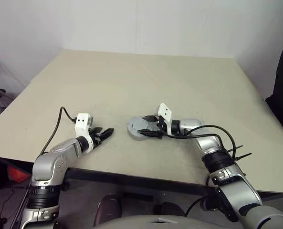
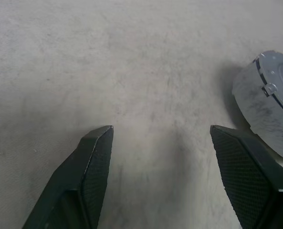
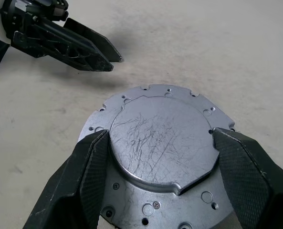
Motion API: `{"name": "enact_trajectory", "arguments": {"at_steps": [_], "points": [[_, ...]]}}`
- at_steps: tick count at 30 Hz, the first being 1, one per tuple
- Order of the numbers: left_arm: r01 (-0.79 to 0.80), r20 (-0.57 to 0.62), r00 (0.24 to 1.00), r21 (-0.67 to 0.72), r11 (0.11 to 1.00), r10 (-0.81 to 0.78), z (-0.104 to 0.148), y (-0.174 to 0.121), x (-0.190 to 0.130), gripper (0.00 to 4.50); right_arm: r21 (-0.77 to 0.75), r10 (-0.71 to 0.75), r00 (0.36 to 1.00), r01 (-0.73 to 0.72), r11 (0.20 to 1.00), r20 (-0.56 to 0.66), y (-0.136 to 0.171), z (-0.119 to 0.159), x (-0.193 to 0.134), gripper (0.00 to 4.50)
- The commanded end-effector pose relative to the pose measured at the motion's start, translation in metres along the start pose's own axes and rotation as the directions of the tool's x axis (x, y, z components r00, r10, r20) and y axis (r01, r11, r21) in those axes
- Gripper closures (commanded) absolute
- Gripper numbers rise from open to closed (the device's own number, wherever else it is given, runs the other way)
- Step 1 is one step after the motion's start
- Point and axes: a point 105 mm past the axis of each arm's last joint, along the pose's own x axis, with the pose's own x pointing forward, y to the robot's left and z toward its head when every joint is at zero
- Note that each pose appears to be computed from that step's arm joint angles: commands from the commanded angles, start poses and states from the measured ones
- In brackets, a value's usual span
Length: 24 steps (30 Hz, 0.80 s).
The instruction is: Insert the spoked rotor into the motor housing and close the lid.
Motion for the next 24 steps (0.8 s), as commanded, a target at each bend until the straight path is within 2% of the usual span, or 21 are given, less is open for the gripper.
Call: {"name": "enact_trajectory", "arguments": {"at_steps": [1,14,18,24], "points": [[0.001,0.028,1.000,0.041,0.999,-0.002,0.009,-0.003,-0.001,1.08,0.039,0.002,0.997,0.001,0.999,-0.074,0.004,-0.027,-0.002,1.50],[0.006,0.027,1.000,0.048,0.999,-0.008,0.009,-0.007,-0.001,1.08,0.056,-0.015,0.984,0.025,0.998,-0.175,0.002,-0.048,-0.002,1.50],[0.029,0.030,0.999,0.036,0.999,-0.030,0.008,-0.014,0.000,1.08,0.085,-0.033,0.965,0.057,0.995,-0.259,-0.002,-0.065,-0.007,1.50],[0.079,0.046,0.996,-0.013,0.997,-0.079,0.011,-0.028,0.007,1.08,0.069,-0.031,0.962,0.052,0.996,-0.271,-0.002,-0.069,-0.009,1.50]]}}
